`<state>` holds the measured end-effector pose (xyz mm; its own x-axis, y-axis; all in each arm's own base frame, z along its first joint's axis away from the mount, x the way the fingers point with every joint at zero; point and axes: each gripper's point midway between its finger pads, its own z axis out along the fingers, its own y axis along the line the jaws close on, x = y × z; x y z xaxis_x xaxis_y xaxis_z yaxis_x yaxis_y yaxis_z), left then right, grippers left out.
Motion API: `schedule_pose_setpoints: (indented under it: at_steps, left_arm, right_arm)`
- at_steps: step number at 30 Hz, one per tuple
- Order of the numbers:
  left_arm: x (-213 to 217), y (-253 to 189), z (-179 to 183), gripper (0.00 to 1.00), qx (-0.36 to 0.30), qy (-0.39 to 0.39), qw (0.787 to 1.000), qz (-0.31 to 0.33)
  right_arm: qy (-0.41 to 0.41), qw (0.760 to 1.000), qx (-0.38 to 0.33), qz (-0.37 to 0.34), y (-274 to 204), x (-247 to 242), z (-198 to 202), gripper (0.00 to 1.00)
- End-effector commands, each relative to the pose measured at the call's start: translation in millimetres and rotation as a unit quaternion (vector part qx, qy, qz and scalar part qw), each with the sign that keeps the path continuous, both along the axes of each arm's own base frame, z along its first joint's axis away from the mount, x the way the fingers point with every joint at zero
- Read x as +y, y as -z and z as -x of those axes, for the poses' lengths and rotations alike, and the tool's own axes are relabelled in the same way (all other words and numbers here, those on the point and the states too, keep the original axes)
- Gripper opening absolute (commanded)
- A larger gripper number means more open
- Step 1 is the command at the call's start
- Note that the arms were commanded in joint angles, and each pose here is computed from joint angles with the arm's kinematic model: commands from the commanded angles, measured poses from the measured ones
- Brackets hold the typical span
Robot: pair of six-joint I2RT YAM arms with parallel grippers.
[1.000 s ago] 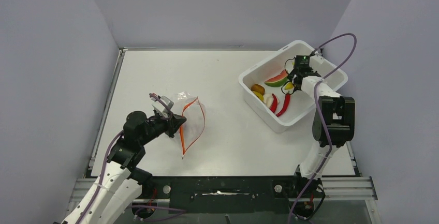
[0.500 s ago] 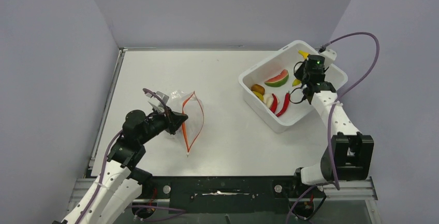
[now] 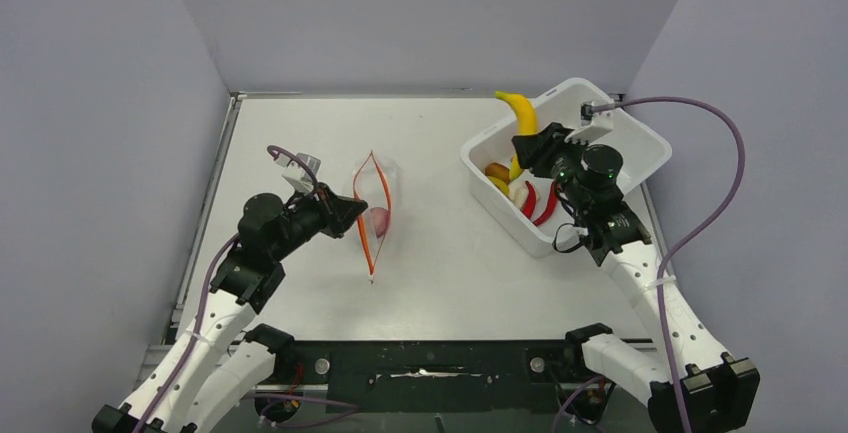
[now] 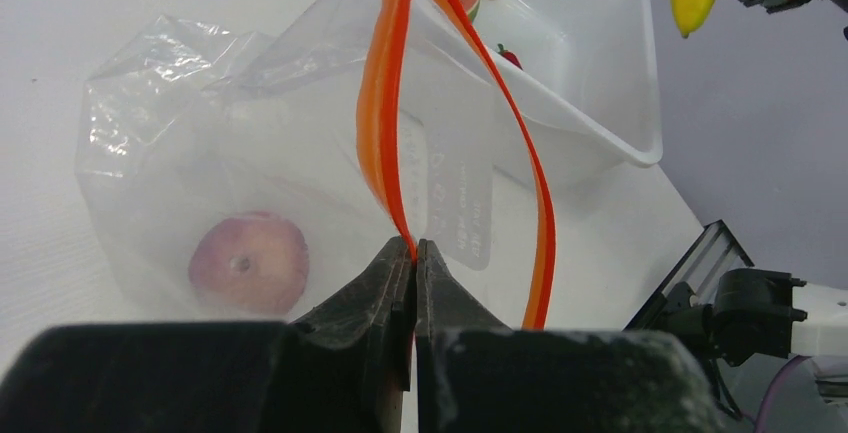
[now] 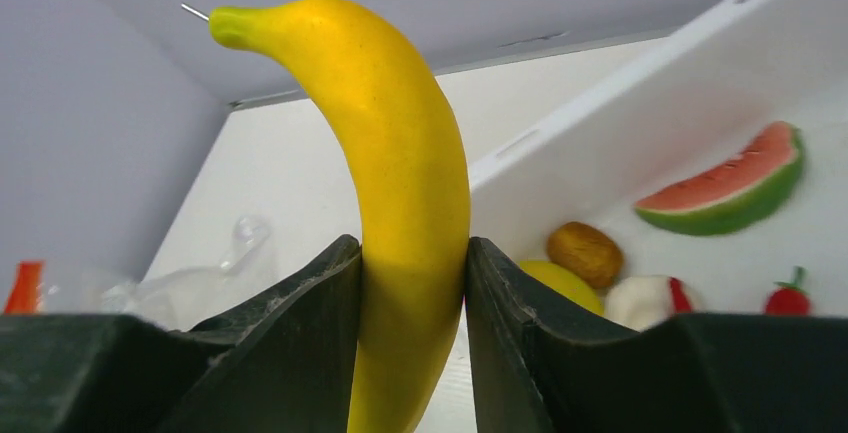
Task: Place the food in the zip-top bag and seal the zipper
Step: Pick up the fake fruit from the bin, then place the fake fruit in the zipper food storage bag.
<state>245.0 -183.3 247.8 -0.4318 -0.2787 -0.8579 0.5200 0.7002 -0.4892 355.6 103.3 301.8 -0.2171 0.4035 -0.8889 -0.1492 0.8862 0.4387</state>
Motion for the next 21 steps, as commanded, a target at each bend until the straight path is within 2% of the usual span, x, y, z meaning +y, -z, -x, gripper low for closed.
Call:
schedule_pose_setpoints:
  at_steps: [1, 12, 21]
  left_arm:
    - [-8, -40, -6, 0.00, -0.036, 0.001, 0.998, 0.053]
    - [-19, -17, 1, 0.00, -0.012, 0.039, 0.997, 0.058]
    - [-20, -17, 0, 0.00, -0.009, 0.037, 0.997, 0.068]
  right_arm:
    - [-0.128, 0.987, -0.090, -0.045, -47, 58, 28, 0.22]
    - [-0.286, 0.942, -0.164, -0.061, -68, 148, 77, 0.23]
    - [-0.346, 0.914, -0.206, -0.039, -75, 198, 100, 0.25]
